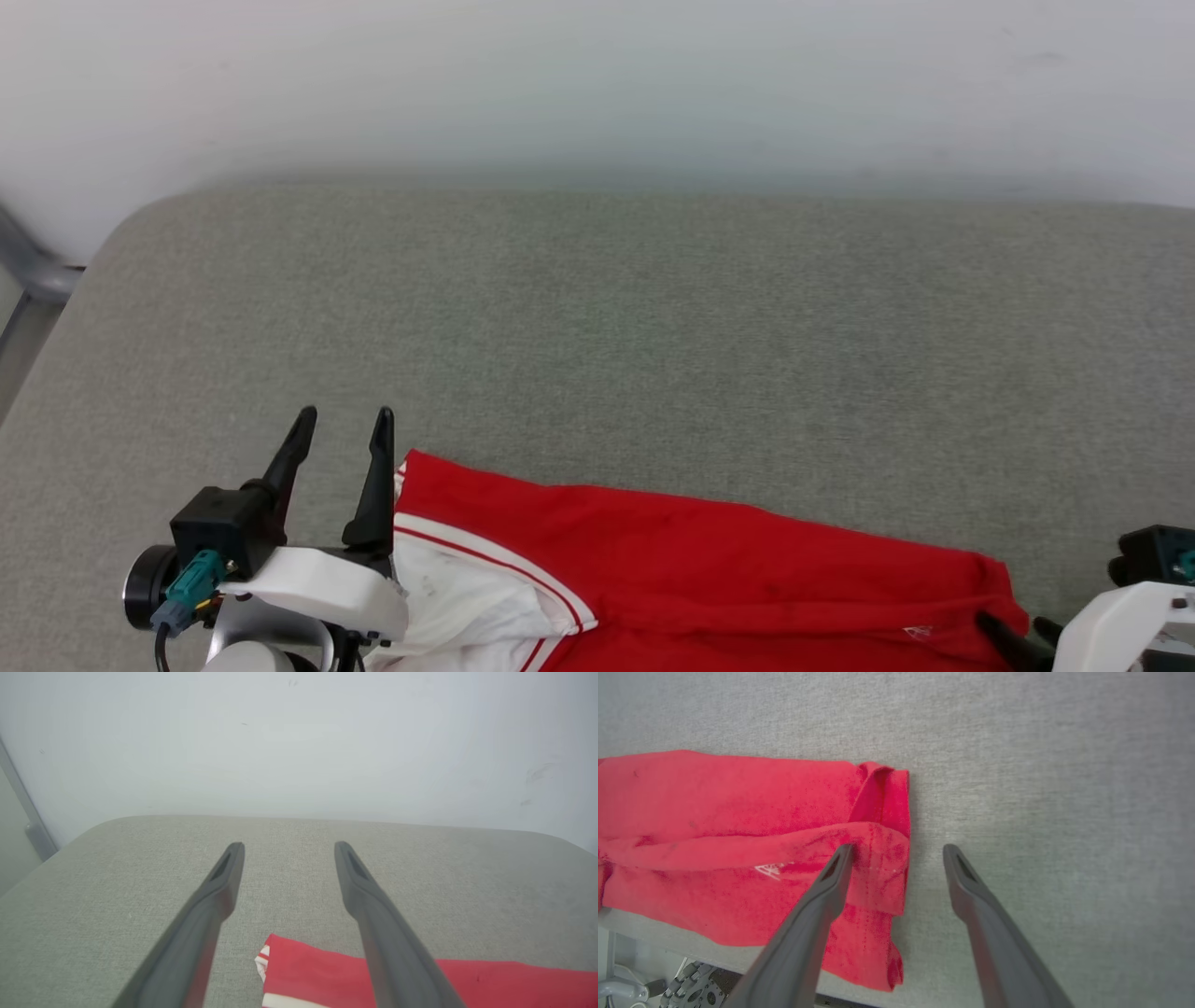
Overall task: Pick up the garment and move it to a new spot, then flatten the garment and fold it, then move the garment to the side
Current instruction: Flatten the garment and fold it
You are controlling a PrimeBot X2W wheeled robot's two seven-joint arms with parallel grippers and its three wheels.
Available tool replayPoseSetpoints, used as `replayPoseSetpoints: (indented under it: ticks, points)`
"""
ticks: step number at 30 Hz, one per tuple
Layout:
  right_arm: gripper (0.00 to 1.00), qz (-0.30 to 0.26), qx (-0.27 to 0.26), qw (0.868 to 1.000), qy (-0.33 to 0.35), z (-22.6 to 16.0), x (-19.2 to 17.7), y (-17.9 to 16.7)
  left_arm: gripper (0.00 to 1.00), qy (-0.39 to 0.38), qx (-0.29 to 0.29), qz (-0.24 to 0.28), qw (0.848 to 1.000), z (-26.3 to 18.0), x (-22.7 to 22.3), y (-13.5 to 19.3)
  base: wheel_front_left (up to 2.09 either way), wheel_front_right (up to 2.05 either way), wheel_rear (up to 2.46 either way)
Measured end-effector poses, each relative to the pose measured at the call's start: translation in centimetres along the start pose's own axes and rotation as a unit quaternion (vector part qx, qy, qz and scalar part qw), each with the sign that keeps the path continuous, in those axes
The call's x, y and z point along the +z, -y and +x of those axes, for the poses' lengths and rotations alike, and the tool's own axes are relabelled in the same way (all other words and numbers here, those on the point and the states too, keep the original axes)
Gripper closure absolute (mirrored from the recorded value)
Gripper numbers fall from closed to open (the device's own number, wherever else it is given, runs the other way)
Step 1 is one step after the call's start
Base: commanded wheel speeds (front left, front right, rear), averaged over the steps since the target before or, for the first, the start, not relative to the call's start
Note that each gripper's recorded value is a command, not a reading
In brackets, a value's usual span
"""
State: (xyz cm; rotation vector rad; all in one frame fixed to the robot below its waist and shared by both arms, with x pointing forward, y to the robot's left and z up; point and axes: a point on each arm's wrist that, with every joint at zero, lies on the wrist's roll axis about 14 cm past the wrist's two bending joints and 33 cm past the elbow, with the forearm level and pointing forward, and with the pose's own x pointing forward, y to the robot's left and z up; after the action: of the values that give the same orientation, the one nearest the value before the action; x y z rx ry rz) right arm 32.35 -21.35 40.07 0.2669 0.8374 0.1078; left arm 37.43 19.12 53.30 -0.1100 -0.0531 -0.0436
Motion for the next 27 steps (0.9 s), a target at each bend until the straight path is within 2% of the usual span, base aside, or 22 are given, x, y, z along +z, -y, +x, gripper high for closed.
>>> replayPoseSetpoints:
  ticks: [10, 11, 12, 13, 14, 21, 27]
  points:
    - [0.0, 0.001, 0.026, 0.995, -0.094, 3.5, -3.5, -2.1, 0.0, 0.036, 0.042, 0.017, 0.998, -0.1, 1.4, -1.4, 0.0, 0.0, 0.0]
    - [0.05, 0.003, 0.028, 0.995, -0.101, 3.6, -3.7, -2.2, 0.0, 0.035, 0.045, 0.019, 0.998, -0.2, 1.3, -1.5, 0.0, 0.0, 0.0]
    - [0.62, 0.007, 0.03, 0.994, -0.104, 3.8, -3.9, -2.2, 0.0, 0.033, 0.048, 0.018, 0.998, -0.3, 1.1, -1.7, 0.0, 0.0, 0.0]
    - [0.91, 0.011, 0.032, 0.993, -0.109, 3.9, -4.1, -2.3, 0.0, 0.033, 0.051, 0.016, 0.998, -0.4, 1.0, -1.7, 0.0, 0.0, 0.0]
    - [1.0, 0.012, 0.032, 0.993, -0.111, 4.0, -4.1, -2.3, 0.0, 0.033, 0.051, 0.018, 0.998, -0.3, 0.9, -1.7, 0.0, 0.0, 0.0]
    - [1.0, -0.002, 0.043, 0.997, -0.068, 2.9, -1.7, -2.7, 0.0, 0.027, 0.05, 0.028, 0.998, -1.4, 0.4, -1.9, 0.0, 0.0, 0.0]
    - [1.0, -0.006, 0.017, 1.0, -0.01, 0.7, 1.3, -0.7, 0.0, 0.03, 0.043, 0.037, 0.998, -2.1, 0.6, -1.6, 0.0, 0.0, 0.0]
